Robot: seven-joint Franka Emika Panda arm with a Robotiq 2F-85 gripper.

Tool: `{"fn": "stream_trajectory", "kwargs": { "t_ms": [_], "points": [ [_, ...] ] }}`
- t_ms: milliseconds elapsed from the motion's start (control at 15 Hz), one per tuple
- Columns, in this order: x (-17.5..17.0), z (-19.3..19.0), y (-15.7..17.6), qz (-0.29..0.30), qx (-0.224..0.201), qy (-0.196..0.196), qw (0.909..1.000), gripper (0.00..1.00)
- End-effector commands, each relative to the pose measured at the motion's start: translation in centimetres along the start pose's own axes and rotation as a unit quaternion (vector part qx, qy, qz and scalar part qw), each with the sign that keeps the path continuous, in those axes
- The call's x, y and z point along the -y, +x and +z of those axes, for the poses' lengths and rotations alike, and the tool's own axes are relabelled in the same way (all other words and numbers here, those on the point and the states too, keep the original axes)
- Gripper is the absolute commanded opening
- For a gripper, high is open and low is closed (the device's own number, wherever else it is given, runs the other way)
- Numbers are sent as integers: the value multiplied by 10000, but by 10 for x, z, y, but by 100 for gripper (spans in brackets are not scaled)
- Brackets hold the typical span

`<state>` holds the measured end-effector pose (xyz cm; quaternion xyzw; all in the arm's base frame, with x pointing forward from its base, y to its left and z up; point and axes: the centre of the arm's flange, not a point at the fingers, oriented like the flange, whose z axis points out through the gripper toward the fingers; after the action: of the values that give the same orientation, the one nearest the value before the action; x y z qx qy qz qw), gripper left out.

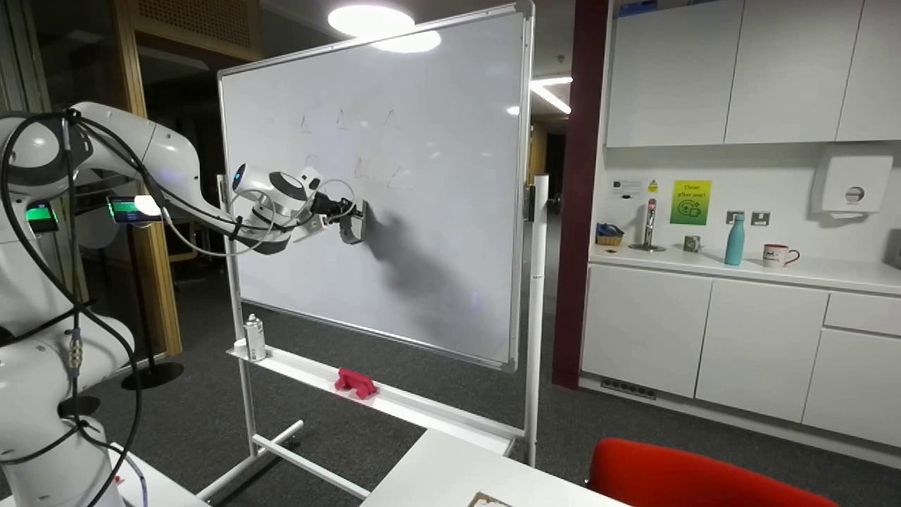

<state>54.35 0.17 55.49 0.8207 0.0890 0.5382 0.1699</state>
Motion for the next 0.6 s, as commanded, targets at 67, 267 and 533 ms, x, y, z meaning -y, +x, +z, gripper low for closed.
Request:
{"fn": "stream_trajectory", "kwargs": {
  "t_ms": [67,267,533],
  "points": [
    [3,4,5,-55,-237,136,9996,35],
    [2,-2,2,-9,-129,126,9998,60],
    [-3,4,4,-87,-551,200,9982,35]
  ]
}}
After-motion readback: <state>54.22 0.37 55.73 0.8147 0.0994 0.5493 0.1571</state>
